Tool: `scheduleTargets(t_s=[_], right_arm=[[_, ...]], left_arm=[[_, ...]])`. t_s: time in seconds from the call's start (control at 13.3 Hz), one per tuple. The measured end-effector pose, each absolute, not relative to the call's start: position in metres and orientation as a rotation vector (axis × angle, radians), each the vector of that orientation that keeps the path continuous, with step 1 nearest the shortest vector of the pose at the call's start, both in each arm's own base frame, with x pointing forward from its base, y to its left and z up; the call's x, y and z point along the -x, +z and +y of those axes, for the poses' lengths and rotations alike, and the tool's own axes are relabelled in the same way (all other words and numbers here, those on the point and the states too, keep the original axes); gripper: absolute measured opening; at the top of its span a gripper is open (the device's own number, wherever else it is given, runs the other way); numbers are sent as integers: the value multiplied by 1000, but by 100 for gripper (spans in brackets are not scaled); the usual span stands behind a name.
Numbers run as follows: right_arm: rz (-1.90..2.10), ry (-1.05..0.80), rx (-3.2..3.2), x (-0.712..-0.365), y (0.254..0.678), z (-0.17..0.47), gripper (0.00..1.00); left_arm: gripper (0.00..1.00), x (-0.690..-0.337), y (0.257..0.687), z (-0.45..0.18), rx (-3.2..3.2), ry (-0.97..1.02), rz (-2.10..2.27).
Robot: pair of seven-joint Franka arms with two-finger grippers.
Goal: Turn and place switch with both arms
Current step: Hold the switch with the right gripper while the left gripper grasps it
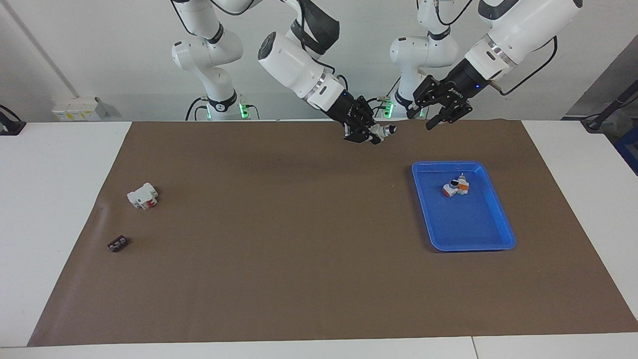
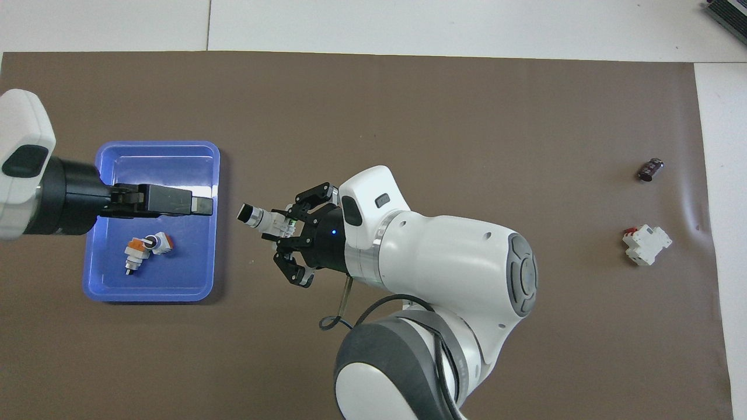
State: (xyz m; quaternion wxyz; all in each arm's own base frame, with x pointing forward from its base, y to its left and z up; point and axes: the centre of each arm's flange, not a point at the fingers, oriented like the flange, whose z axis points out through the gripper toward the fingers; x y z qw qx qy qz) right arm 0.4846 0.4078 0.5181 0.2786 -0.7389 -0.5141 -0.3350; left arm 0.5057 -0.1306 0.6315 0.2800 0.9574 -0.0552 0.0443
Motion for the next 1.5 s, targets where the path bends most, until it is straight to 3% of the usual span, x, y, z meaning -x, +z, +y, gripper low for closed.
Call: scheduleTargets(t_s=[0.6, 1.13, 1.5], right_arm=[[-1403, -896, 1975, -480, 518, 413, 33], [-1408, -896, 1975, -480, 518, 413, 33], [-1510, -903, 1996, -480, 520, 414, 33]], left_arm=[[65, -519, 617, -145, -2522, 135, -151], [65, -533, 621, -76, -2364, 52, -177], [63, -536, 613, -110, -2278, 28, -271]])
